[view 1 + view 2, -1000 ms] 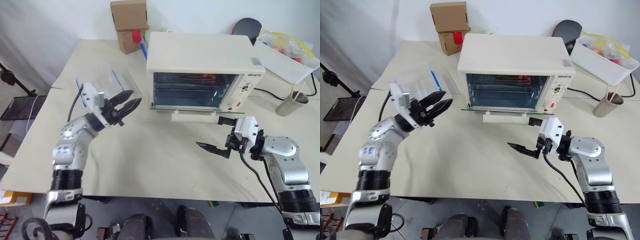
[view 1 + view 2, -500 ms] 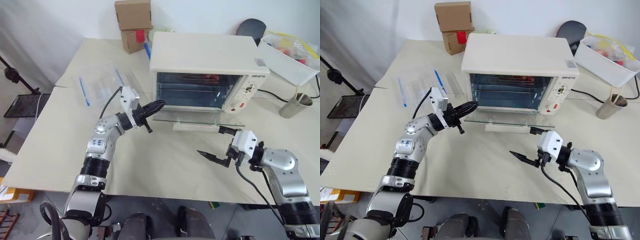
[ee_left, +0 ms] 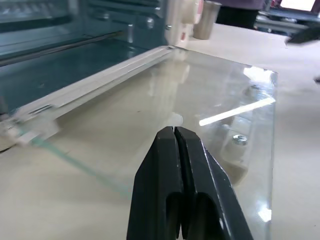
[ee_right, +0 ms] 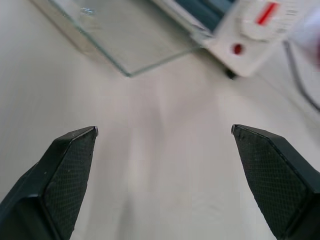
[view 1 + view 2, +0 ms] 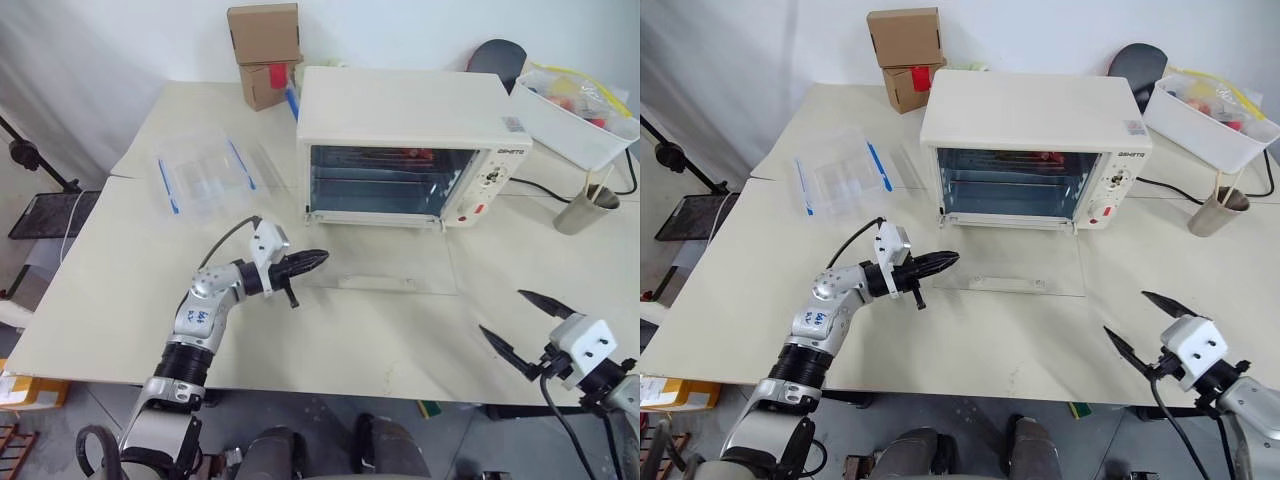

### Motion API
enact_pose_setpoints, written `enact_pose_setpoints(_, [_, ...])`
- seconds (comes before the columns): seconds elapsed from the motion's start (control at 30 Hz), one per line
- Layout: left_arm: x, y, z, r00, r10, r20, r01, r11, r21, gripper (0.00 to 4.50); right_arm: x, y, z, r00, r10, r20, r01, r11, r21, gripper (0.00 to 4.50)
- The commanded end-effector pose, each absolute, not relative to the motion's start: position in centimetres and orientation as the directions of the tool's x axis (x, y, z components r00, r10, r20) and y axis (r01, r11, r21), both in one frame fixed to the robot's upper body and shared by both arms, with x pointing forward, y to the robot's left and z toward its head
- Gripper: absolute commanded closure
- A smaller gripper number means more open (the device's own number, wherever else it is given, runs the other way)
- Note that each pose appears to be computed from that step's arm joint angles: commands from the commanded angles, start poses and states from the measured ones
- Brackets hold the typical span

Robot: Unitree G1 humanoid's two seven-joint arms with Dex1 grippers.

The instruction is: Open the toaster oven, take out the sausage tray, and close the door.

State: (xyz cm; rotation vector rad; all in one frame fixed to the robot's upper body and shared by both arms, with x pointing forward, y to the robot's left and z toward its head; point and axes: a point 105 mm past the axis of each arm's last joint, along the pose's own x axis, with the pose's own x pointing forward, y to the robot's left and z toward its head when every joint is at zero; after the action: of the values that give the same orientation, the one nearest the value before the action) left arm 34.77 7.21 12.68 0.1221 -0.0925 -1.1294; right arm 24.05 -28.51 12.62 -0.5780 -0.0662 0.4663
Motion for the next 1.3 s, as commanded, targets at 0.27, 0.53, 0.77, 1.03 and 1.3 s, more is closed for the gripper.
enact_pose_setpoints(0.27, [32.3,9.7,13.5,0.504,-0.86,0.087,0.843,0.511,0.166,3.31,30.5,-19.6,18.3,0.832,0.553,0.032,-0.378,0.609,-0.697,0.0])
enact_pose_setpoints(0.53, [30.1,14.1,16.7,0.643,-0.734,0.218,0.714,0.677,0.175,0.85,36.3,-12.0,20.4,0.813,0.573,0.101,-0.2,0.438,-0.876,0.0])
enact_pose_setpoints(0.77, [28.4,15.7,16.9,0.718,-0.661,0.216,0.646,0.749,0.147,0.02,41.8,-9.8,22.2,0.846,0.503,0.176,-0.022,0.363,-0.931,0.0])
enact_pose_setpoints(1.03, [28.9,13.9,16.8,0.681,-0.702,0.208,0.687,0.711,0.151,0.01,44.6,-8.1,22.8,0.842,0.503,0.193,0.037,0.303,-0.952,0.19])
enact_pose_setpoints(1.3, [32.2,11.5,18.4,0.592,-0.773,0.227,0.749,0.632,0.2,0.0,45.3,-7.4,22.9,0.841,0.503,0.199,0.056,0.285,-0.957,2.57])
